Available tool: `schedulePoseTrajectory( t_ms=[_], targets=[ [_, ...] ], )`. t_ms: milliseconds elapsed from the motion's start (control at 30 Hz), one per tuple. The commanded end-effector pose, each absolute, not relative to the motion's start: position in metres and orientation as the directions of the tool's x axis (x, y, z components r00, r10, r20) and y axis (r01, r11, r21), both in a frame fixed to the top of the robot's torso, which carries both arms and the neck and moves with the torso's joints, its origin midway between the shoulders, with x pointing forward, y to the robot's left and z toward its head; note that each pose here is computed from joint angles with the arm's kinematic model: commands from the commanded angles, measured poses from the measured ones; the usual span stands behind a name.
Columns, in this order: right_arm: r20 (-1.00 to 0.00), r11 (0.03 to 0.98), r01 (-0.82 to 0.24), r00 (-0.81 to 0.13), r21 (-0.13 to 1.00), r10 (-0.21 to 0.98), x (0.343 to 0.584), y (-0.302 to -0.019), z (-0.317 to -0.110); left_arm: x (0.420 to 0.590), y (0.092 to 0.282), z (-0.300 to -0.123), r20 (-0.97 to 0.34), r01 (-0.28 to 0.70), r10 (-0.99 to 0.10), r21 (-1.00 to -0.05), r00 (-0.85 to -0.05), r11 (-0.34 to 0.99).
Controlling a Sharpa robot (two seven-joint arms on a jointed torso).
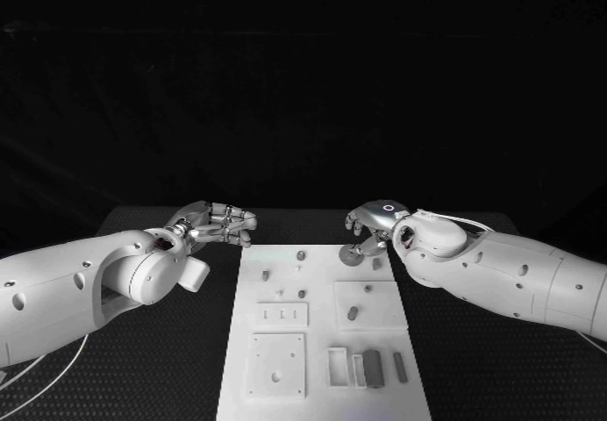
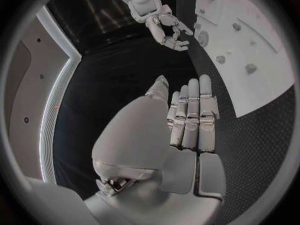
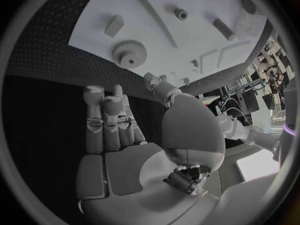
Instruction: Assemble the parts on the task board
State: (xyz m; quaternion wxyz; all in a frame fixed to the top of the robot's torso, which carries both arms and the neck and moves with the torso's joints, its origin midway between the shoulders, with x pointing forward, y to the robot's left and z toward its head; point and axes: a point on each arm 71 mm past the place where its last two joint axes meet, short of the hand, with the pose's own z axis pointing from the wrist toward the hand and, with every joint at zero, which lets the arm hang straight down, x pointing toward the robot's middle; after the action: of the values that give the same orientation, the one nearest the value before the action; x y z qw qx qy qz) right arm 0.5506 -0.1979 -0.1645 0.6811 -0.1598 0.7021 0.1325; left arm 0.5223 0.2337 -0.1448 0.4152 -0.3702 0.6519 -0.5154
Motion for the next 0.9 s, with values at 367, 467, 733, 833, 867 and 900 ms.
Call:
schedulePoseTrajectory(
  t_ms=[367, 467, 733, 833, 867, 900],
  targets=[
    [-0.985, 0.914, -0.402, -0.131, -0.052, -0.113, 0.564, -0.200, -0.178, 0.523, 0.230, -0.143, -0.161, -0.039, -0.903, -0.981, -0.398, 0.192],
    [-0.983, 0.915, -0.399, -0.139, -0.055, -0.120, 0.566, -0.200, -0.181, 0.524, 0.231, -0.143, -0.162, -0.040, -0.904, -0.980, -0.396, 0.193],
    [-0.979, 0.911, -0.408, -0.157, -0.058, -0.132, 0.567, -0.197, -0.189, 0.524, 0.231, -0.143, -0.162, -0.039, -0.903, -0.980, -0.397, 0.193],
    [-0.976, 0.909, -0.413, -0.169, -0.057, -0.138, 0.567, -0.196, -0.192, 0.524, 0.231, -0.143, -0.162, -0.040, -0.903, -0.980, -0.397, 0.193],
    [-0.975, 0.909, -0.414, -0.171, -0.057, -0.139, 0.566, -0.196, -0.193, 0.524, 0.231, -0.143, -0.162, -0.040, -0.903, -0.980, -0.397, 0.193],
    [-0.975, 0.908, -0.414, -0.172, -0.057, -0.139, 0.566, -0.196, -0.193, 0.524, 0.231, -0.143, -0.162, -0.040, -0.903, -0.980, -0.397, 0.193]
  ],
)
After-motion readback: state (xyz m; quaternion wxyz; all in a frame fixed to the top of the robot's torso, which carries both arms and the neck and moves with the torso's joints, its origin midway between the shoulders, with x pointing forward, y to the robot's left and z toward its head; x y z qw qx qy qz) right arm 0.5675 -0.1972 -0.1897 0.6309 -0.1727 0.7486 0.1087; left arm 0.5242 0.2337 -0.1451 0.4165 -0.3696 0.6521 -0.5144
